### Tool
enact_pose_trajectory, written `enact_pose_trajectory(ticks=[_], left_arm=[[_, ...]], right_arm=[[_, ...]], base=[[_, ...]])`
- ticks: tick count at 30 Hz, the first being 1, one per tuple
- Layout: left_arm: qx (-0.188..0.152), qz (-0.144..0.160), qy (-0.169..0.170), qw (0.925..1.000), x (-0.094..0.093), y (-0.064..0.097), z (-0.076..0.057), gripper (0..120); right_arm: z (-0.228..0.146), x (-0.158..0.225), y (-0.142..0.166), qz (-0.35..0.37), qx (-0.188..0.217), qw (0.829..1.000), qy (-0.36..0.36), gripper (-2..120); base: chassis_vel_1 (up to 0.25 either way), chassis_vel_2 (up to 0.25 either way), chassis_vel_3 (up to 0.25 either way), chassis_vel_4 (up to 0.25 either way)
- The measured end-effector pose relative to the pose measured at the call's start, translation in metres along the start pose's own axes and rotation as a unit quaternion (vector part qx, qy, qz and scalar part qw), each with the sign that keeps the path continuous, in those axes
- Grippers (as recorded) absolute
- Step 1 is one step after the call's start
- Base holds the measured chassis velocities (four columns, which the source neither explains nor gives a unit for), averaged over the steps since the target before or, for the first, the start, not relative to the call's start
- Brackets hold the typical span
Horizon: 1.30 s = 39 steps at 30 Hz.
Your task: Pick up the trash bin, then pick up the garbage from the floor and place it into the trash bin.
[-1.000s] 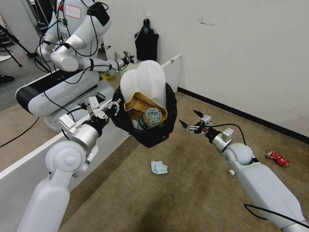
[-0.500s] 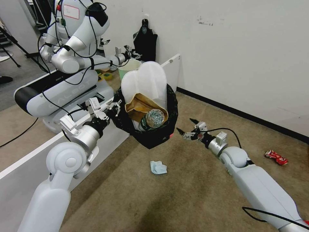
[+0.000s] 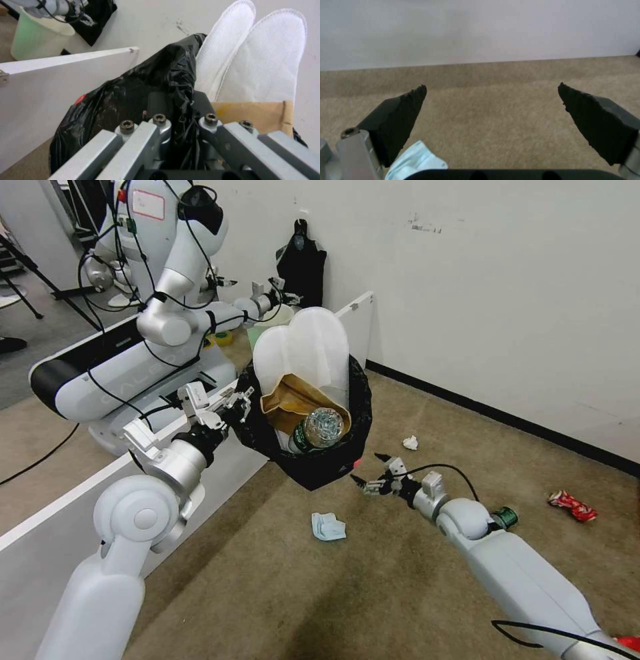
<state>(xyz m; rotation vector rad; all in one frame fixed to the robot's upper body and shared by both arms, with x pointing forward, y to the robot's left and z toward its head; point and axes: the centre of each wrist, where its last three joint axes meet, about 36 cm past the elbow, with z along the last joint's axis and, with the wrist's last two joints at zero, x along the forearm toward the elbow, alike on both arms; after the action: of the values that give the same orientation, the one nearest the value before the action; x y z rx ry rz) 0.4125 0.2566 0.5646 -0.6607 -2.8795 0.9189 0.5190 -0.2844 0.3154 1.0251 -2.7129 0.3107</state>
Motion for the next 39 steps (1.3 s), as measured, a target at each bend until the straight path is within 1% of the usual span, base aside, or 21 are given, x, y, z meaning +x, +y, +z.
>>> enact_pose_trajectory(ticks=[4, 15, 21, 30, 39], left_arm=[[0.0, 0.002, 0.0, 1.0, 0.0, -0.001, 0.0, 3], [0.002, 0.004, -0.001, 1.0, -0.002, -0.002, 0.0, 3], [0.002, 0.002, 0.0, 1.0, -0.002, -0.001, 0.001, 3], [0.002, 0.002, 0.0, 1.0, -0.002, 0.0, 0.001, 3], [0.002, 0.002, -0.001, 1.0, -0.003, 0.0, 0.002, 3]], right_arm=[[0.011, -0.004, 0.007, -0.008, 0.0, 1.0, 0.012, 100], [0.025, -0.018, 0.011, -0.033, -0.003, 0.999, 0.036, 100], [0.039, -0.041, 0.023, -0.059, -0.012, 0.996, 0.061, 100], [0.046, -0.057, 0.036, -0.083, -0.007, 0.994, 0.076, 100], [0.057, -0.065, 0.046, -0.096, -0.001, 0.991, 0.093, 100]], base=[[0.0, 0.0, 0.0, 0.0], [0.0, 0.0, 0.0, 0.0], [0.0, 0.0, 0.0, 0.0], [0.0, 0.0, 0.0, 0.0], [0.0, 0.0, 0.0, 0.0]])
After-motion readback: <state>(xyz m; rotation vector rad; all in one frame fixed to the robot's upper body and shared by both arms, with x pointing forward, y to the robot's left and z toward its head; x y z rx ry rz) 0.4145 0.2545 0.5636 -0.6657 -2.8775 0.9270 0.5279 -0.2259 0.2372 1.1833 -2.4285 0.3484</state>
